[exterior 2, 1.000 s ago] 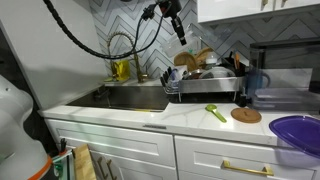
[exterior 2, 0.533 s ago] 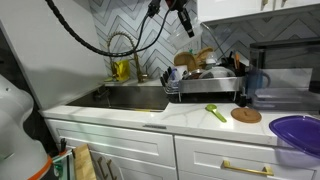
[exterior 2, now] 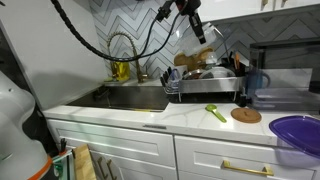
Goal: Pick up the lunchbox on the right, put it in the other lunchbox and then put them in the drying rack
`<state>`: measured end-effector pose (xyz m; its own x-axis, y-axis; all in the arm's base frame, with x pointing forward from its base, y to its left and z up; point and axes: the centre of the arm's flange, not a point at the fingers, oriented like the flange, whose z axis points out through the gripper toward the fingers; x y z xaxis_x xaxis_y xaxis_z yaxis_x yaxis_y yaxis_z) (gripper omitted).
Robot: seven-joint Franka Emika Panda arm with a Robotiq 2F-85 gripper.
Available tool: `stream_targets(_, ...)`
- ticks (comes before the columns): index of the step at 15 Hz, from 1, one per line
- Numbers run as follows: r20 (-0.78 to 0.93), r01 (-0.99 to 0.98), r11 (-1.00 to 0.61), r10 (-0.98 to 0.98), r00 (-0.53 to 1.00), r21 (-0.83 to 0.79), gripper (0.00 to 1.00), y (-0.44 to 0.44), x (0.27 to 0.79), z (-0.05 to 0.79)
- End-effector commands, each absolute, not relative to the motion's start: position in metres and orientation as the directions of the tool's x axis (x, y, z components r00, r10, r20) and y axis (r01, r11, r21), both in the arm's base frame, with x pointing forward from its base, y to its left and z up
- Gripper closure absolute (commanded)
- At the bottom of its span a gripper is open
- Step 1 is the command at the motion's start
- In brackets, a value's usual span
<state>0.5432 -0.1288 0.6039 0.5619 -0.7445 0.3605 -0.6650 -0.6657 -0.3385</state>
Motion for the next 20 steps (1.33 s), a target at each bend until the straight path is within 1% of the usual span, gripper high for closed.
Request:
stream_targets(1, 0.379, -0.672, -0.659, -0.749, 0.544, -0.338, 0.98, -0.130, 0.561, 0.589)
stream_targets(4, 0.398, -0.644, -0.684, -0.727, 0.560, -0.342, 0.98, -0.121, 0.568, 0.584)
stream_targets(5, 0.403, -0.641, -0.689, -0.722, 0.563, -0.339, 0.89, -0.118, 0.570, 0.584)
stream_targets(6, 0.404, -0.638, -0.691, -0.720, 0.565, -0.339, 0.88, -0.116, 0.572, 0.584)
stream_targets(7, 0.402, -0.638, -0.692, -0.719, 0.567, -0.337, 0.80, -0.116, 0.574, 0.583)
stream_targets(8, 0.402, -0.638, -0.695, -0.716, 0.570, -0.333, 0.63, -0.115, 0.576, 0.580)
stream_targets(9, 0.403, -0.638, -0.695, -0.716, 0.571, -0.331, 0.62, -0.115, 0.577, 0.579)
stream_targets(12, 0.402, -0.637, -0.699, -0.712, 0.576, -0.325, 0.40, -0.115, 0.581, 0.574)
stream_targets(15, 0.402, -0.638, -0.698, -0.713, 0.575, -0.325, 0.16, -0.115, 0.583, 0.572)
stream_targets(17, 0.398, -0.641, -0.694, -0.717, 0.572, -0.328, 0.03, -0.115, 0.584, 0.571)
stream_targets(18, 0.393, -0.644, -0.689, -0.722, 0.570, -0.332, 0.00, -0.115, 0.584, 0.571)
stream_targets(20, 0.385, -0.647, -0.684, -0.727, 0.568, -0.336, 0.00, -0.114, 0.586, 0.570)
